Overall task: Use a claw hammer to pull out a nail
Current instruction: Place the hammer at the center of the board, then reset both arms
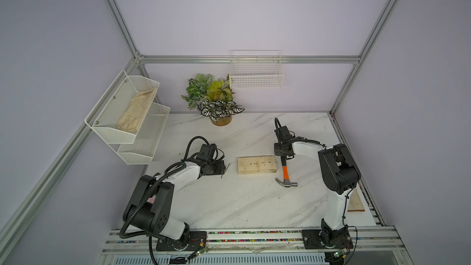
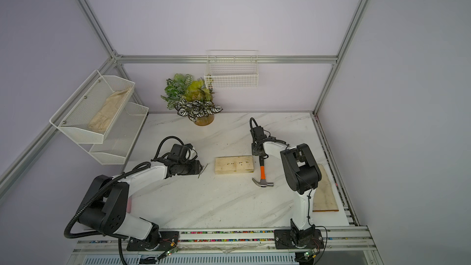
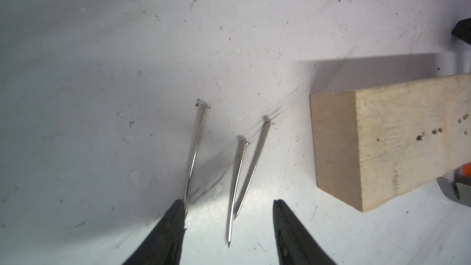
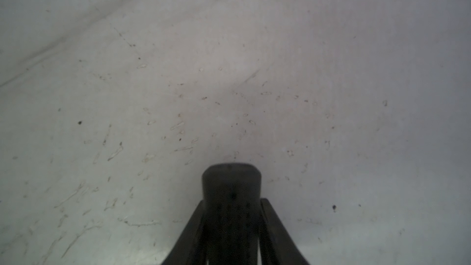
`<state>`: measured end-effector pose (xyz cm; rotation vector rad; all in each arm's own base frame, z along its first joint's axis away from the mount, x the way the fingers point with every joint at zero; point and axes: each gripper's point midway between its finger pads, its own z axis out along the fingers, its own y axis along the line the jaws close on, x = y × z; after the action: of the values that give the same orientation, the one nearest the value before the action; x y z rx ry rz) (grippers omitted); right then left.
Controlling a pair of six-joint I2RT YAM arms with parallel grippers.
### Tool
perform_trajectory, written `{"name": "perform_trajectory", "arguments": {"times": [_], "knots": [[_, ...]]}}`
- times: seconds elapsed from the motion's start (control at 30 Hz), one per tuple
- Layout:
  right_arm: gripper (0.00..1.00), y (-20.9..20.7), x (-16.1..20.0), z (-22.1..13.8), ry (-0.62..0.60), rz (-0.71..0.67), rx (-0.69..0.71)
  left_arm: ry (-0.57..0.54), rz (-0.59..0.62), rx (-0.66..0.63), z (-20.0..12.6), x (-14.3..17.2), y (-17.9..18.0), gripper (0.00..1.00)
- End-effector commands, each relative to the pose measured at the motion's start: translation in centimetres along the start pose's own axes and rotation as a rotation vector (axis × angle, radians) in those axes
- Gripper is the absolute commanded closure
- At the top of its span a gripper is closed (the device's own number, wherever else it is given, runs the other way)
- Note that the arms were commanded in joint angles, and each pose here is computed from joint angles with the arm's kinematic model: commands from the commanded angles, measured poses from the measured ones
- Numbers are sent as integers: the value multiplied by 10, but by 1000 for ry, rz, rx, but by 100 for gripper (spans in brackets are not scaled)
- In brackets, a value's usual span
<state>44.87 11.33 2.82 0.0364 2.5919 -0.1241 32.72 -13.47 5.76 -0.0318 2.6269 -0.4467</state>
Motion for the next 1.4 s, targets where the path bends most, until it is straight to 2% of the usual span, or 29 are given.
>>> {"name": "perform_trajectory", "arguments": {"times": [0.0, 0.17, 0.23, 0.27, 0.3, 0.43, 0.53, 0.6, 0.73, 0.8, 0.87, 0.93, 1.07, 1.13, 1.23, 1.27, 1.3, 1.33, 1.37], "knots": [[58, -7, 15, 10, 50, -5, 27, -87, 2, 31, -21, -25, -8, 41], [49, -5, 10, 3, 36, 1, 12, -152, -6, 40, -39, -40, -8, 35], [41, -5, 2, -8, 14, 13, -2, -175, -15, 21, -43, -44, -3, 31], [36, -5, -5, -17, -11, 22, -10, -195, -21, 5, -47, -48, 1, 25], [30, -6, -13, -27, -42, 32, -16, -214, -29, -10, -51, -51, 6, 2], [4, -22, -44, -75, -217, 100, -14, -317, -86, -71, -77, -67, 28, 0], [3, -44, -64, -109, -396, 199, 5, -447, -132, -213, -103, -73, 65, 0], [3, -63, -65, -129, -528, 267, 13, -546, -131, -358, -119, -71, 97, 0], [3, -96, -54, -158, -785, 281, 38, -711, 42, -417, -124, -77, 113, 0], [3, -110, -40, -159, -872, 264, 75, -771, 153, -422, -115, -80, 114, 0], [3, -116, -27, -145, -851, 242, 104, -798, 113, -493, -111, -83, 132, 0], [3, -118, -17, -128, -814, 222, 139, -820, 139, -460, -100, -87, 133, 0], [3, -138, -3, -119, -903, 332, 206, -942, 177, -424, -106, -99, 127, 0], [3, -143, -7, -118, -911, 315, 270, -966, 168, -438, -104, -100, 133, 0], [3, -134, -16, -101, -851, 265, 260, -909, 159, -472, -73, -100, 149, 0], [3, -132, -15, -104, -888, 239, 256, -927, 179, -464, -74, -102, 145, 0], [3, -138, -13, -105, -943, 229, 244, -896, 177, -451, -72, -101, 143, 0], [3, -145, -9, -96, -939, 269, 234, -864, 193, -430, -68, -102, 139, 0], [3, -140, -12, -97, -960, 232, 204, -832, 227, -402, -63, -103, 134, 0]]}}
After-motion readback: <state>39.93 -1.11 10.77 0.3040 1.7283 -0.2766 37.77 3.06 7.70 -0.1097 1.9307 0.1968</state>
